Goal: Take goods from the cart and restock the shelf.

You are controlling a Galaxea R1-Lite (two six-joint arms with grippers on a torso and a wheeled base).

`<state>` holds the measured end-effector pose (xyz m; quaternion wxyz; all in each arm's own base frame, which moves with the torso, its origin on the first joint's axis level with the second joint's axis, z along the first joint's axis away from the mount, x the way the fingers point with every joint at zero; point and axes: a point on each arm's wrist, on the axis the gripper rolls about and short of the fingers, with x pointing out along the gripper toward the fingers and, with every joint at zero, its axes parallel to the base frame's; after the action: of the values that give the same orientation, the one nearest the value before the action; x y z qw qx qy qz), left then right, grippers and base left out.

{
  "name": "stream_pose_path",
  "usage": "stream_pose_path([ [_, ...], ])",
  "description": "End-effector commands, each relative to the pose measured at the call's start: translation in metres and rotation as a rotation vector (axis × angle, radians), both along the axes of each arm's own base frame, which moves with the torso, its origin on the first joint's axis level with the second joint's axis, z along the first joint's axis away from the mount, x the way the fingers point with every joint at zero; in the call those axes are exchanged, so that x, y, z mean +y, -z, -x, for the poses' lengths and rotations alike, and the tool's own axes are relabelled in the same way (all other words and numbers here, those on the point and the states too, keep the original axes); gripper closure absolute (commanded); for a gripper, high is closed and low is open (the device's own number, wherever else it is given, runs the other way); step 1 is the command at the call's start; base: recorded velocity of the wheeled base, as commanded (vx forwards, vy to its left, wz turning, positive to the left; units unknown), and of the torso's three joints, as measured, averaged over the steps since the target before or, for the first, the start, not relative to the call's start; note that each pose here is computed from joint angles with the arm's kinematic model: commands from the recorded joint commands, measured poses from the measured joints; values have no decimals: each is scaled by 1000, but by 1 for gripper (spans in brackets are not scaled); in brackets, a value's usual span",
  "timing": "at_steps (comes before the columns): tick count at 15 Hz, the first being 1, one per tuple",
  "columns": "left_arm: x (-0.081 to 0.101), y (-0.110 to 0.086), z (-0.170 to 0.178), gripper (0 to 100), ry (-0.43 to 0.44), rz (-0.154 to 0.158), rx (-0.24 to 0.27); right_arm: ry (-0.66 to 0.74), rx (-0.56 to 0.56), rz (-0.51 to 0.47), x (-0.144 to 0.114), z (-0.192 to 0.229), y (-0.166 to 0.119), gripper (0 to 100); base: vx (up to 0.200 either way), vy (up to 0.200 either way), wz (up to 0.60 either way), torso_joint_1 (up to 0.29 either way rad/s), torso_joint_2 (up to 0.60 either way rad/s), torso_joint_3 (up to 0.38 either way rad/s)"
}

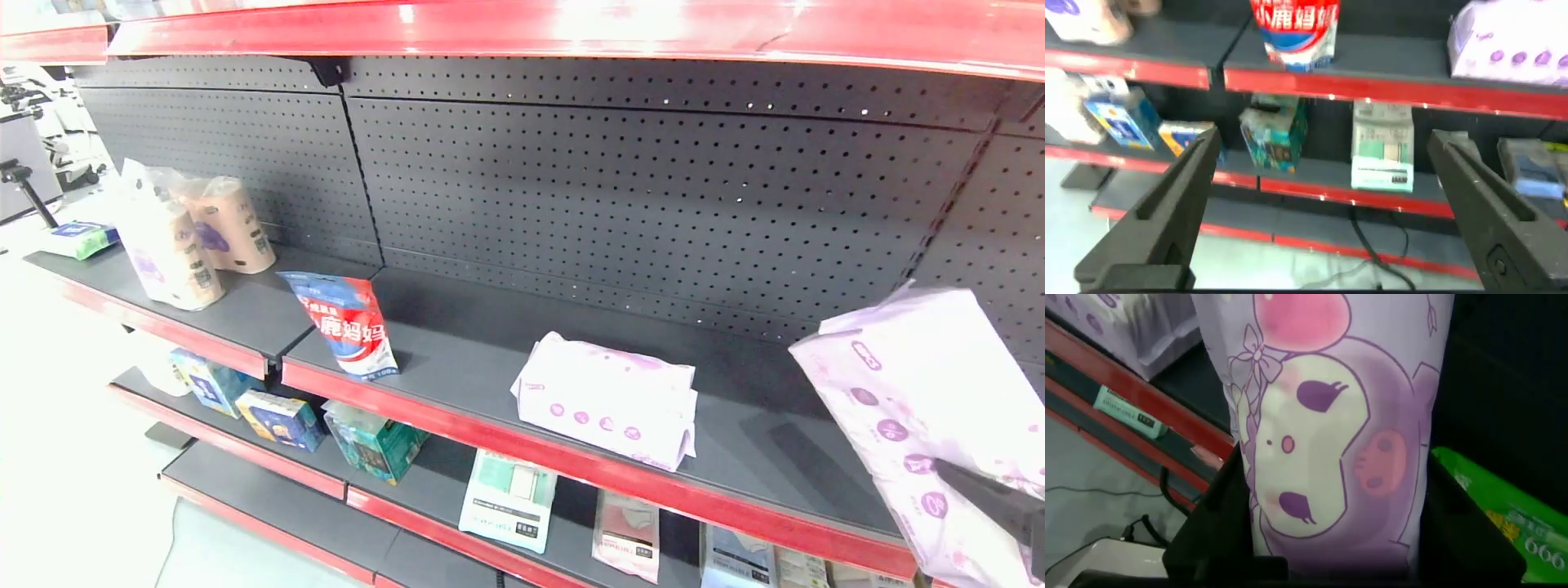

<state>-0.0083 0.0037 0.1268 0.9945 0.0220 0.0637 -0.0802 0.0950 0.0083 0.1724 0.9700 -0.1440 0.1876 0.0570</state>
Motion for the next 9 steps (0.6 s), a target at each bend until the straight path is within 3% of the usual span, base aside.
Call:
stream_pose_path([
  [1,4,21,13,0,-25,29,-78,-24,60,-7,6,-57,-18,100,0,0,0,0,0,0],
  [5,3,39,8,0,-67,55,-54,-44,24,4,10,-106,-20,100,0,0,0,0,0,0],
  [8,4,41,7,0,-124,55,-67,-70,29,10,11,-112,-18,100,0,0,0,0,0,0],
  [9,5,43,7,0,-182,44,-61,-74,34,7,10,-112,-17,100,0,0,0,0,0,0],
])
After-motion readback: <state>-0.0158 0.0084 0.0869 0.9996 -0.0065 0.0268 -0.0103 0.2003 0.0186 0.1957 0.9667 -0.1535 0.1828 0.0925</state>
